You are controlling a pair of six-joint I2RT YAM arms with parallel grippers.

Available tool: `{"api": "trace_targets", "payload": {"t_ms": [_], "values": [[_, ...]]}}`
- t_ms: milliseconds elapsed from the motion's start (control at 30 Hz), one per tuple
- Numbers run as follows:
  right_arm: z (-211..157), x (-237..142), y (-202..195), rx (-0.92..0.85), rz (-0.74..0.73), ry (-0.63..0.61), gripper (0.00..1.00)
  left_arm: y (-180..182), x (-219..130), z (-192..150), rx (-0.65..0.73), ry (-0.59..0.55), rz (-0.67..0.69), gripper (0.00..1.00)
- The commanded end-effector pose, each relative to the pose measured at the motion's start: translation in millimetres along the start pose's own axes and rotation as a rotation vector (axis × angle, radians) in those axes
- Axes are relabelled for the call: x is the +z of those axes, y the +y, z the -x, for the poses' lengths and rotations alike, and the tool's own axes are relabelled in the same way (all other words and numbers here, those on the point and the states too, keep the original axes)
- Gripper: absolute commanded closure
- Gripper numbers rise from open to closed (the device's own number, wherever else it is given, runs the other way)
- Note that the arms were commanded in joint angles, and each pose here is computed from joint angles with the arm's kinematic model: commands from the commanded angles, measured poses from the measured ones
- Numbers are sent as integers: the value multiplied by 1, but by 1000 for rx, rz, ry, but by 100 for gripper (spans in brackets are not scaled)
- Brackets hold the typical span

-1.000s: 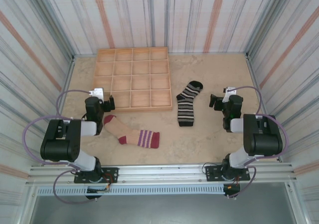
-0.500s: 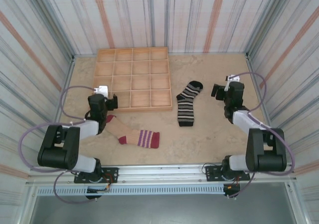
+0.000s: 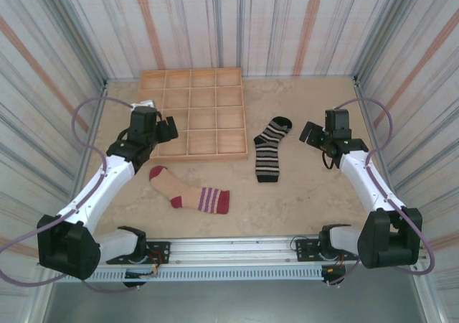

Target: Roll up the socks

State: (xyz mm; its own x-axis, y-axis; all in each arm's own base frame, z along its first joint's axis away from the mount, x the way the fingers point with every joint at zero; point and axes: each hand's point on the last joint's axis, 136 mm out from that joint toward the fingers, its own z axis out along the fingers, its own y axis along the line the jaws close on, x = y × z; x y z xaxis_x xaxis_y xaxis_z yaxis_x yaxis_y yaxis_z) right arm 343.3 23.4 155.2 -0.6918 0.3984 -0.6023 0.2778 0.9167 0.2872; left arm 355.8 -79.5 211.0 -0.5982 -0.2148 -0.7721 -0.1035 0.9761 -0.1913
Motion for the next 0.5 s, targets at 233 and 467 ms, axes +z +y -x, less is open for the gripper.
{"api": "trace_targets", "payload": {"t_ms": [233,467], "values": [[-76,-15,24,85,169,332,1,-74,-48,-85,-156,406,-275,14],[-109,-12,21,143,174,400,12,-133,-62,-125,-197,502,-404,19]]}}
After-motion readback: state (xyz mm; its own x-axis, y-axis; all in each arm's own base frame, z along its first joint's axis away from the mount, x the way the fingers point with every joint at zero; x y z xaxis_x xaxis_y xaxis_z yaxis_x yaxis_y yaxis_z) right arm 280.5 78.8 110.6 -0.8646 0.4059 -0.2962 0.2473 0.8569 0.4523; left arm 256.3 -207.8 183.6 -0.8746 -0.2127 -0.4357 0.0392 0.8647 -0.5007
